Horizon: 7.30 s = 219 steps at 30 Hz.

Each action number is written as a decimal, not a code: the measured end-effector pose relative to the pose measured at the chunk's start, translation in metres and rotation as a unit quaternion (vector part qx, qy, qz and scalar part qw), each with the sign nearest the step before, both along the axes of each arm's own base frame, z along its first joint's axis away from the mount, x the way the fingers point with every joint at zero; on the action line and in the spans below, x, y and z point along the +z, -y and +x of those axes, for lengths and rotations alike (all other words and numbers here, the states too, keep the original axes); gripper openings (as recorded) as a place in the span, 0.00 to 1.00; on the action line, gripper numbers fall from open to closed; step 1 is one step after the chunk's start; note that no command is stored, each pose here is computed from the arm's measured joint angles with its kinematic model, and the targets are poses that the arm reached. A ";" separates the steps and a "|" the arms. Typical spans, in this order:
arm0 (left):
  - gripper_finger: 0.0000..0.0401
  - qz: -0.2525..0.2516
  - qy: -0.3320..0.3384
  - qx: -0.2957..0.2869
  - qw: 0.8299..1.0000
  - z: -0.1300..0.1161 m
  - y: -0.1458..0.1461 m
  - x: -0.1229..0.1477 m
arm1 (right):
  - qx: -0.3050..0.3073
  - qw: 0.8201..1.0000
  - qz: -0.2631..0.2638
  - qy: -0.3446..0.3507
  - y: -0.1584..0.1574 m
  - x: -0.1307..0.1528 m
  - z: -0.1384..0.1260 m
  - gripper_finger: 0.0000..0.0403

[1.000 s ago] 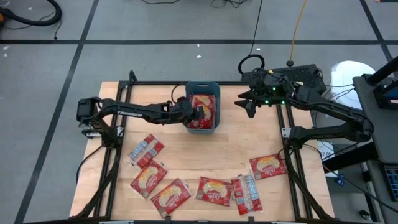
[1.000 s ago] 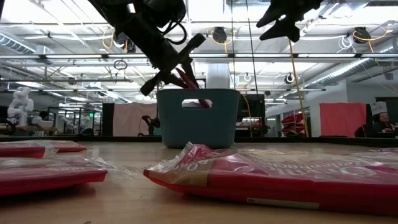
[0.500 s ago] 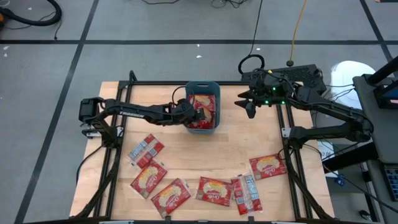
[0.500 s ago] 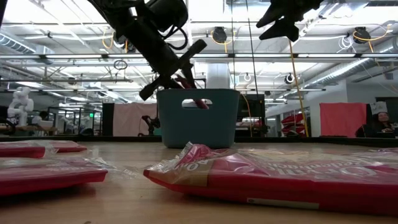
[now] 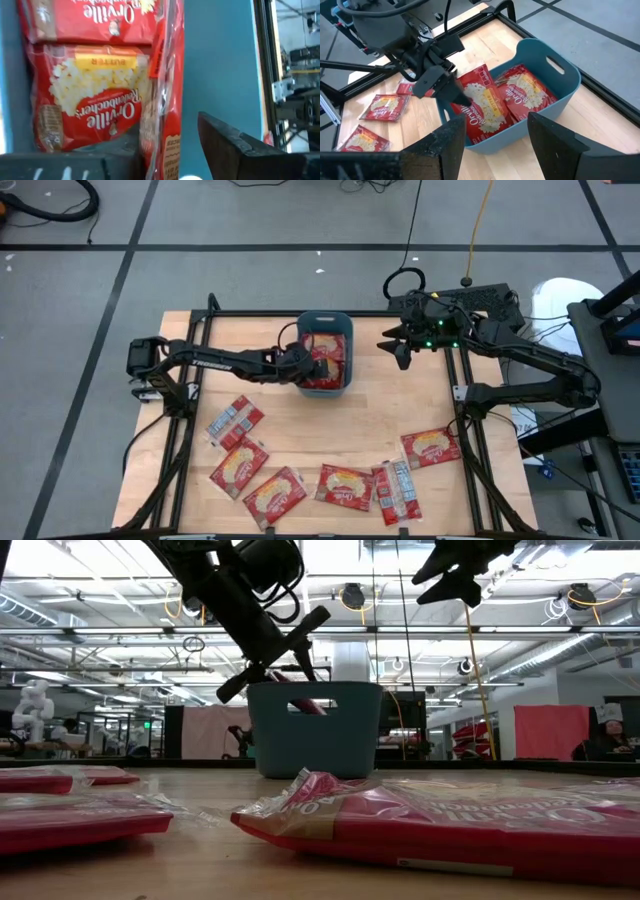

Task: Sort popcorn bags into baskets
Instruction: Put the red popcorn bag into the blue bin, then adjust the blue bin, then put the red popcorn bag into the blue bin

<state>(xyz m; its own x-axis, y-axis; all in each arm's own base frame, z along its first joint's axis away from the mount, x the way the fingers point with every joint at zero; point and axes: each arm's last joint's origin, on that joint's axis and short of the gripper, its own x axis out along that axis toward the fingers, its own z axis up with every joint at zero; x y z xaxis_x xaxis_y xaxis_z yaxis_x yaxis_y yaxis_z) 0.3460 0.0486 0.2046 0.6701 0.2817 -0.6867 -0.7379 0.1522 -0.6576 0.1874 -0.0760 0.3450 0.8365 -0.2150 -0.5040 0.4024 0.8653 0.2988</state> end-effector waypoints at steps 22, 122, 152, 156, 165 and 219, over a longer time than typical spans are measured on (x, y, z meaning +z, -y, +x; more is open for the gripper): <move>0.10 -0.002 0.031 -0.011 0.999 -0.006 -0.008 0.018 | -0.007 1.000 0.010 0.005 0.000 0.000 0.000 0.50; 0.05 0.097 -0.232 -0.371 0.894 -0.002 -0.044 0.005 | -0.028 0.998 0.032 -0.040 0.005 -0.014 0.010 0.50; 0.02 0.282 -0.252 -0.501 0.779 -0.070 0.080 0.010 | -0.039 0.998 0.037 -0.043 0.006 -0.015 0.011 0.50; 0.02 0.235 -0.290 -0.482 0.793 -0.083 0.073 -0.010 | -0.032 0.997 0.048 -0.041 0.005 -0.015 0.011 0.50; 0.01 0.234 -0.284 -0.423 0.828 -0.086 0.056 -0.030 | -0.017 0.996 0.059 -0.064 -0.004 -0.019 0.011 0.50; 0.06 0.077 -0.085 -0.375 0.920 -0.075 0.126 -0.019 | -0.008 0.924 0.233 -0.304 -0.114 -0.069 -0.029 0.50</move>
<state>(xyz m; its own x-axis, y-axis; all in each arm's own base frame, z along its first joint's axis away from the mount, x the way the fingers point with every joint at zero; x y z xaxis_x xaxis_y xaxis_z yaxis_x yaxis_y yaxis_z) 0.2713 -0.0779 0.1853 0.6021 -0.1130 -0.7903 -0.4785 0.7413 -0.4706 0.1584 0.0376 0.2764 0.3662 0.1342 -0.9208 0.6307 0.6918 0.3516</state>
